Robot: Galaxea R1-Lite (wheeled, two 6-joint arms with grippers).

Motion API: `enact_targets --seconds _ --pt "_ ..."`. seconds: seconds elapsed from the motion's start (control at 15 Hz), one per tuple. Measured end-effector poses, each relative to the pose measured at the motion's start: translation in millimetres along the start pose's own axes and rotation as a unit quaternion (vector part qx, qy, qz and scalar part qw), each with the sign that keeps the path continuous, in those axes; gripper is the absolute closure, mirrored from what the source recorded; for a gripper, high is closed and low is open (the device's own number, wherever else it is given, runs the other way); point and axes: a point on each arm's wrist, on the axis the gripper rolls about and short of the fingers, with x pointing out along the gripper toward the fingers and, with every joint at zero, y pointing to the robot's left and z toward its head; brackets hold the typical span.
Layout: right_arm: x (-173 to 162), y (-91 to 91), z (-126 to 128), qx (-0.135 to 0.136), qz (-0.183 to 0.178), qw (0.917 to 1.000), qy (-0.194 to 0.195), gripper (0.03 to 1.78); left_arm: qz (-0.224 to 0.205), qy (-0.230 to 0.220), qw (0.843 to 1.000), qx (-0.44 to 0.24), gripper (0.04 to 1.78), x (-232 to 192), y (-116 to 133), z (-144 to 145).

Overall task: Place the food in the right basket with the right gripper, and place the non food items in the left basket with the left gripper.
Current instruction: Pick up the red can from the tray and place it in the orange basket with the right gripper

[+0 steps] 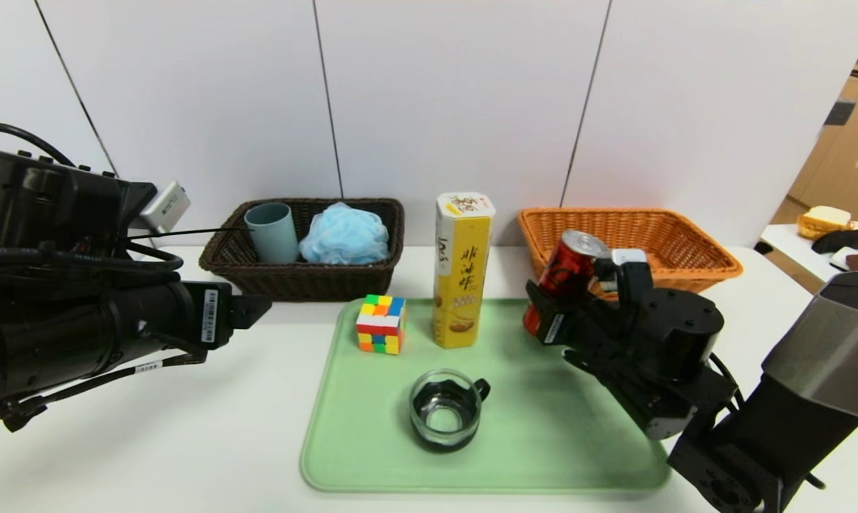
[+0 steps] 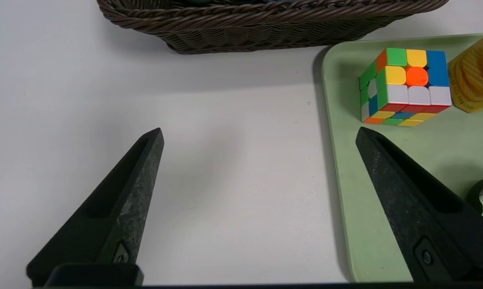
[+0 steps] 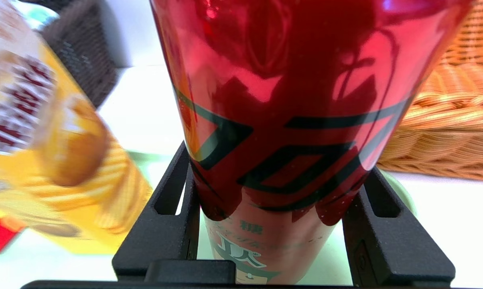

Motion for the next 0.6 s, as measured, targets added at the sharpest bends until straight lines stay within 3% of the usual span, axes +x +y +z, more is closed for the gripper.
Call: enact_targets --seconds 0.33,0.6 --pt "-21.8 5.9 31.9 0.006 0.016 0.9998 -0.005 0.87 0.001 0.002 1.0 0.001 0.13 1.2 -0.3 -0.6" --pt "-38.3 10.0 74.7 0.026 0.037 0.999 0.002 0.87 0.002 0.002 1.0 0.001 0.13 1.6 -0.4 -0.7"
